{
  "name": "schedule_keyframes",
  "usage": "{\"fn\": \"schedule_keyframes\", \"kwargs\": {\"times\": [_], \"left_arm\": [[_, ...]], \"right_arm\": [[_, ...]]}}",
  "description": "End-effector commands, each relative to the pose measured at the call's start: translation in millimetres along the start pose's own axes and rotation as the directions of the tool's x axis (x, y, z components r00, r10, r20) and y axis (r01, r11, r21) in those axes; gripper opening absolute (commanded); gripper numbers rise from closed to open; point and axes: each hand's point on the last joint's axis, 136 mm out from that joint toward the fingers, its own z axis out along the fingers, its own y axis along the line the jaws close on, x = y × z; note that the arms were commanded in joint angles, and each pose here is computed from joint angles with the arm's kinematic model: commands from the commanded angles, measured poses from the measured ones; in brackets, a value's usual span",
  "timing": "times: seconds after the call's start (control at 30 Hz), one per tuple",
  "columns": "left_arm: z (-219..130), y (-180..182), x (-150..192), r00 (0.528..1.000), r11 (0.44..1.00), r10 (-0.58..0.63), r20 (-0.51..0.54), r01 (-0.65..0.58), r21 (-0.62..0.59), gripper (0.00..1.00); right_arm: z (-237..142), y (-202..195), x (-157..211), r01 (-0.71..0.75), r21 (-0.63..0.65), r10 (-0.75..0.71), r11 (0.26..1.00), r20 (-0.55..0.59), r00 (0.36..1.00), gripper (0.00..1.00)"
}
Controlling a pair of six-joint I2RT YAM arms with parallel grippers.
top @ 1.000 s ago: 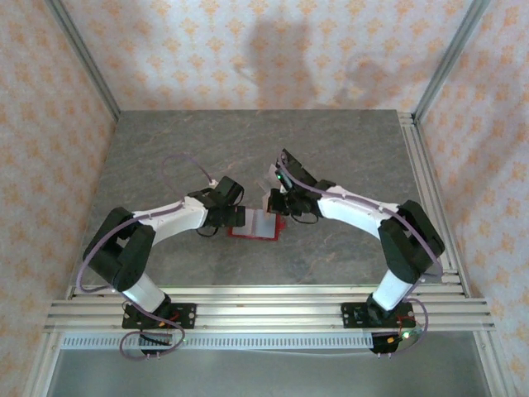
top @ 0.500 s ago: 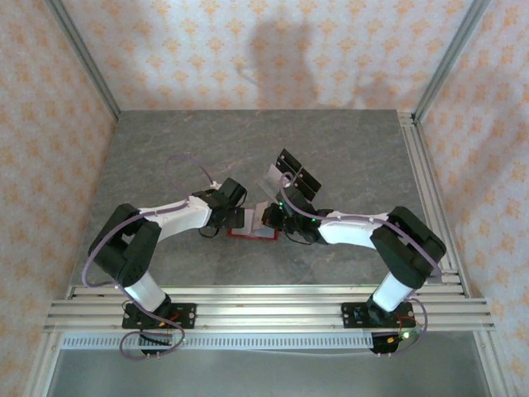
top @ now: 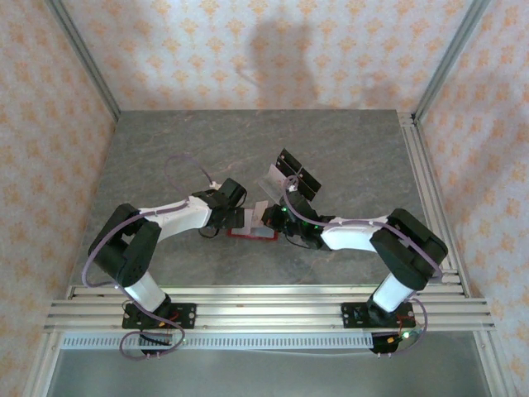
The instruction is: Put the credit cards into the card holder
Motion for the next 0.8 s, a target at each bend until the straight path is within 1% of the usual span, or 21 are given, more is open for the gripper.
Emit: {"fn": "schedule_keyframes", "kwargs": {"times": [0.0,0.67,0.7,0.77], "left_arm": [[2,18,14,0.999,0.996,0.024,-0.028,-0.026,-0.081,0.97],[1,21,16,0.999,0.995,0.028,-0.029,-0.030,-0.091,0.97],[1,21,16,1.000,0.996,0.000,-0.027,-0.002,-0.092,0.97],[1,20,16,1.000,0.996,-0.001,-0.026,-0.002,-0.092,0.97]], "right_arm": [[-3,12,-5,-0.016,-0.054,0.018,0.998,0.031,0.999,0.00],[7,-8,16,-0.059,-0.048,0.058,0.997,-0.017,0.998,0.00],[8,-8,17,-0.061,-0.051,0.060,0.997,-0.020,0.998,0.00],[9,-9,18,-0.066,-0.054,0.065,0.996,-0.023,0.998,0.00]]}}
